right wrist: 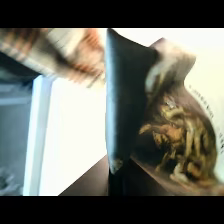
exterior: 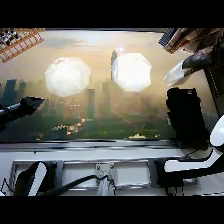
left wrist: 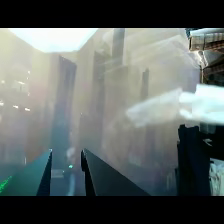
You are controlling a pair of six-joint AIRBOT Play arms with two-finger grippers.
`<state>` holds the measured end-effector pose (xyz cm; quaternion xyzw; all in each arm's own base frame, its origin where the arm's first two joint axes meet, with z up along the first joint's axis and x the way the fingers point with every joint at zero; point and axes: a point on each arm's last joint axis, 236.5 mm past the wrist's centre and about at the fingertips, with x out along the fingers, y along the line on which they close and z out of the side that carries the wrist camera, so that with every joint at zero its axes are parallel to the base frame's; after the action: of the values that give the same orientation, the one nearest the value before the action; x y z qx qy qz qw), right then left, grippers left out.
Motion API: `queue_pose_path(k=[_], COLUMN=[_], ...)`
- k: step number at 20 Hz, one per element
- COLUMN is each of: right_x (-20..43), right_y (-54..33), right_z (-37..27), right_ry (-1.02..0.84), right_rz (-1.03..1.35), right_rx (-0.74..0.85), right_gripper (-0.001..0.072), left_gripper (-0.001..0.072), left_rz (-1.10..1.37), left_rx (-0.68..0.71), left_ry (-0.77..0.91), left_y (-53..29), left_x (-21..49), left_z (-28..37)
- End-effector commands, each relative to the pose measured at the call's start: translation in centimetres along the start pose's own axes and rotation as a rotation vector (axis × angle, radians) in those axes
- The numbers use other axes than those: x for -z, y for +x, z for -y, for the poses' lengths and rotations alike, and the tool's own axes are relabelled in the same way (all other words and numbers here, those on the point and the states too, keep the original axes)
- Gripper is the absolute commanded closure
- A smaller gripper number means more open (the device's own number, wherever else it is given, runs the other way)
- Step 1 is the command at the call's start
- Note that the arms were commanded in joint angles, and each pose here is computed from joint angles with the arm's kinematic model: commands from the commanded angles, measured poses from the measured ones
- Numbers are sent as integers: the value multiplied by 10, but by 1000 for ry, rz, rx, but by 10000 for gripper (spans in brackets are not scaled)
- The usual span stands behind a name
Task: Fold the clothes and pants, and hang the long-sleeved shirts on hangers.
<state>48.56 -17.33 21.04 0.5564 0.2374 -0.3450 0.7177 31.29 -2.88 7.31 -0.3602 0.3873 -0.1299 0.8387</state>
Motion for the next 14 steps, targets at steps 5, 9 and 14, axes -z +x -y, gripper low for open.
queue_pose_path(k=[5, 9, 14], right_x=[-20, -26, -13], right_y=[-51, -69, -78], right_z=[73, 110, 181], right_ry=[14, 8, -23], right_rz=[106, 153, 157], right_rx=[300, 416, 552], right_gripper=[686, 687, 687], left_gripper=[501, 501, 501], left_rz=[-16, -56, -58], left_rx=[7, 27, 29], left_ry=[3, 10, 10], left_y=[0, 1, 1], left_x=[4, 13, 14], left_z=[2, 8, 9])
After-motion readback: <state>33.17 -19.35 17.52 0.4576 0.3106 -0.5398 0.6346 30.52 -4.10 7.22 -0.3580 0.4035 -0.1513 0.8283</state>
